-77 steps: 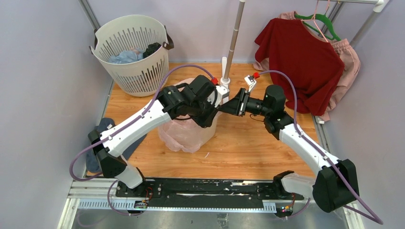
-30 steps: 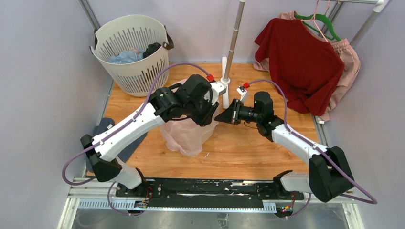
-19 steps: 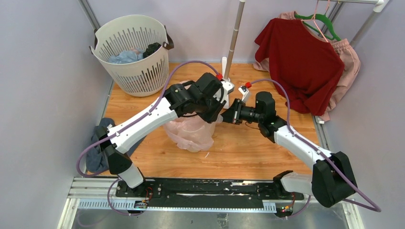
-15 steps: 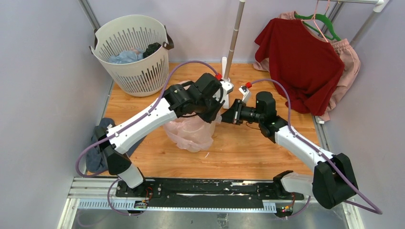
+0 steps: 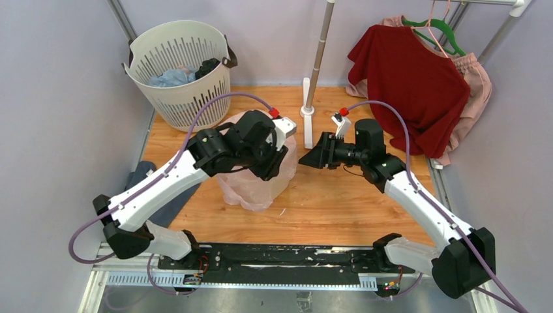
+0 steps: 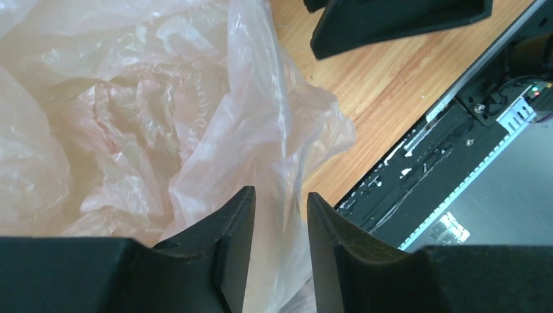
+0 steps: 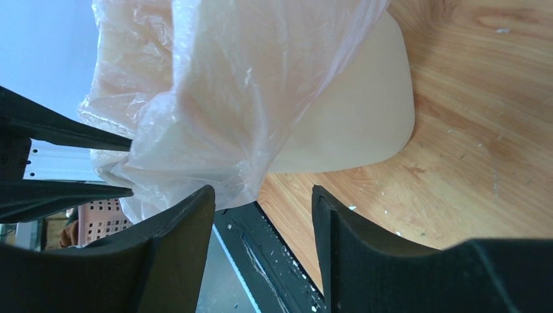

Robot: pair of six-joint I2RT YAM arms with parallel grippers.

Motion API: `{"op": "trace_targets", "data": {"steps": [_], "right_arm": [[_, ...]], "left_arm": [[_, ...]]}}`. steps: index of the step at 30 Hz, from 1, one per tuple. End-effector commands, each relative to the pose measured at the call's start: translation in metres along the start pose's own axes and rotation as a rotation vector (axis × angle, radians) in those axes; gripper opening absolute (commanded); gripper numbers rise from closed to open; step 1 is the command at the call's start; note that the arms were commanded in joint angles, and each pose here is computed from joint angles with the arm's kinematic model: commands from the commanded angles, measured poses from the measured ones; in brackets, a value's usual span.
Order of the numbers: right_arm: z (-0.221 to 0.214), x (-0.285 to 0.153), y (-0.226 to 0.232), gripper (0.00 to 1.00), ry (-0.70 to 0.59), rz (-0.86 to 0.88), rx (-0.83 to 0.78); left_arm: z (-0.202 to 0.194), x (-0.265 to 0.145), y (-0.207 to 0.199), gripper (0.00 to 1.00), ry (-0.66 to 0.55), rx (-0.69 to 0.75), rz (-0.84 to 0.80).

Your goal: Put the trash bags into the trash bin

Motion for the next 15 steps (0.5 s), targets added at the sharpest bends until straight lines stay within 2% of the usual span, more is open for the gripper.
{"op": "trace_targets", "data": {"steps": [1,5,8,10,15], "right_arm": [[0.007,-0.013,-0.001,0.61,-0.011,-0.057,-0.042],[0.008,-0.012,-0.005,0.61,-0.010,-0.067,-0.032],[0.008,-0.012,-0.008,0.61,-0.010,-0.074,-0.023],[0.008,-0.013,-0.008,0.61,-0.013,-0.078,-0.018],[0.009,-0.020,-0.009,0.61,-0.027,-0.086,-0.014]], "left_arm": [[-0.008,-0.023,-0.001,0.43,-0.020,-0.002,-0.021],[0.001,-0.037,-0.001,0.50,-0.060,0.009,-0.015],[0.027,-0.049,0.001,0.54,-0.120,0.017,0.022],[0.054,-0.051,0.003,0.61,-0.170,0.007,0.040],[0.103,-0.024,0.020,0.63,-0.202,-0.089,0.087]]}}
Point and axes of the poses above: each gripper's point midway between its finger pads, its own x axis out along the fingers, its own y axis along the line the jaws close on, z = x × y, the point moved 3 cm from there along -x, back along the fingers, and after that the axes turned 9 degrees about -x, right-handed, at the moved point
